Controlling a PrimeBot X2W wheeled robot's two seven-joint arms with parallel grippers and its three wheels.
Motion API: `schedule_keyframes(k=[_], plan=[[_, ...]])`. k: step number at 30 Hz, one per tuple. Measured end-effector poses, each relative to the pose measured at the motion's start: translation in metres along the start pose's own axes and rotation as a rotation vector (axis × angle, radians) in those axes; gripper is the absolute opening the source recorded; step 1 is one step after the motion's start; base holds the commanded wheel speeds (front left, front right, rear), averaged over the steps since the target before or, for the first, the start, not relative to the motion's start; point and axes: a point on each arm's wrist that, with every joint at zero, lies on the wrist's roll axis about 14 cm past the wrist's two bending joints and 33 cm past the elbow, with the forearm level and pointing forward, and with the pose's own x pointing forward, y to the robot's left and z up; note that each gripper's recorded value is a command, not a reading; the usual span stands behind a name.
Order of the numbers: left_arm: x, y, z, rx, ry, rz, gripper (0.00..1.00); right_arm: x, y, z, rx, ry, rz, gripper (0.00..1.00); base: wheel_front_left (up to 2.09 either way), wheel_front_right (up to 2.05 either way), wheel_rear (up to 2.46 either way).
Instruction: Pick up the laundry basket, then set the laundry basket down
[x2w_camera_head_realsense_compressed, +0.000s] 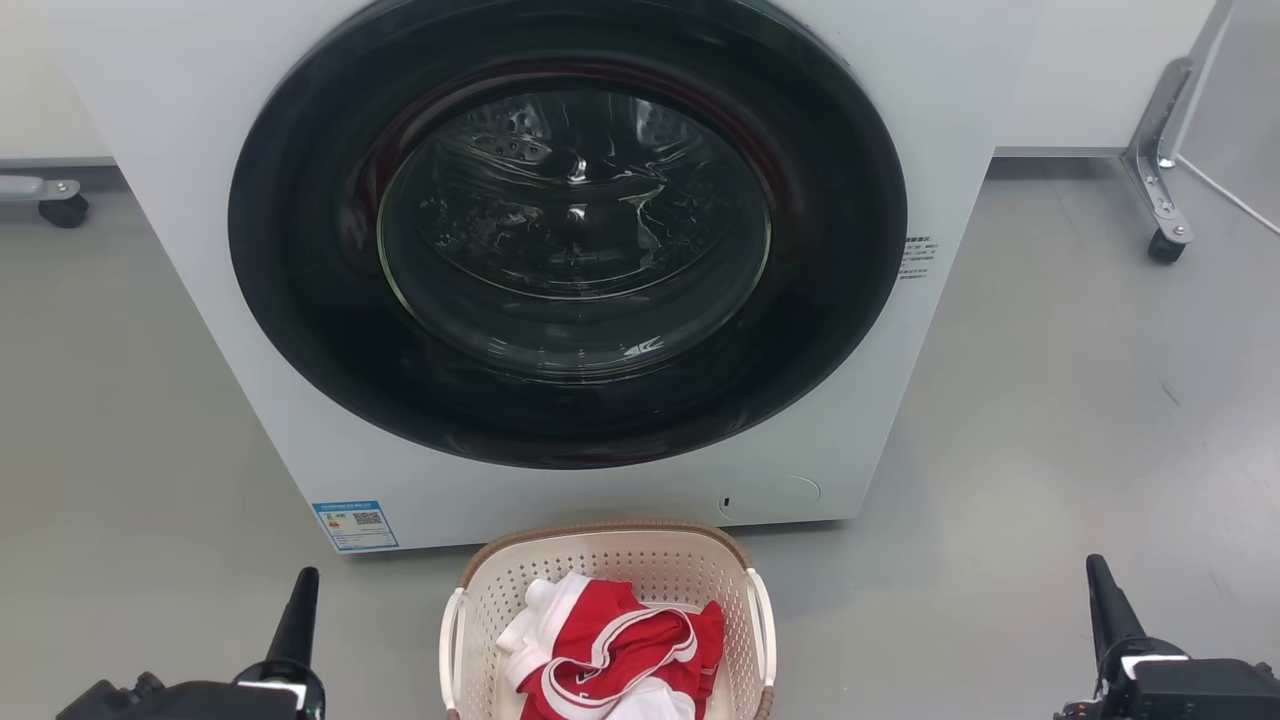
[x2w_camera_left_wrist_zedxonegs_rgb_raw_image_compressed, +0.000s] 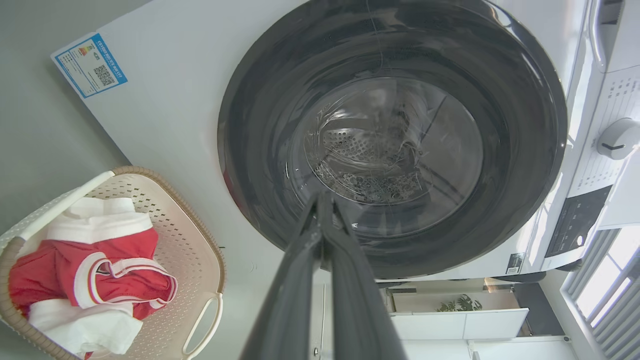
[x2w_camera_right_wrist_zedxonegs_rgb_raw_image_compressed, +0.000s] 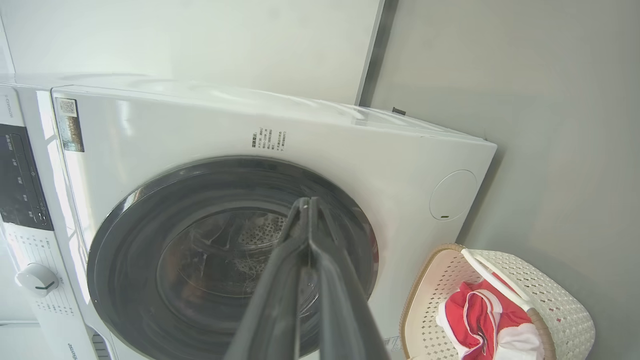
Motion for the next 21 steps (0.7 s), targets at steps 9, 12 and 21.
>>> schedule_keyframes(k=[9,12,21], plan=[[0.004,-0.008,0.005,-0.13,-0.007,-0.042,0.0,0.001,0.003,0.01,0.131,-0.019,0.028,0.0,0.0,0.0,0.0],[0.006,-0.011,0.007,-0.168,-0.008,-0.054,0.0,0.002,0.006,0.014,0.178,-0.028,0.045,0.0,0.0,0.0,0.0],[0.008,-0.014,0.007,-0.19,-0.008,-0.066,0.0,0.004,0.01,0.015,0.187,-0.026,0.059,0.0,0.0,0.0,0.0]])
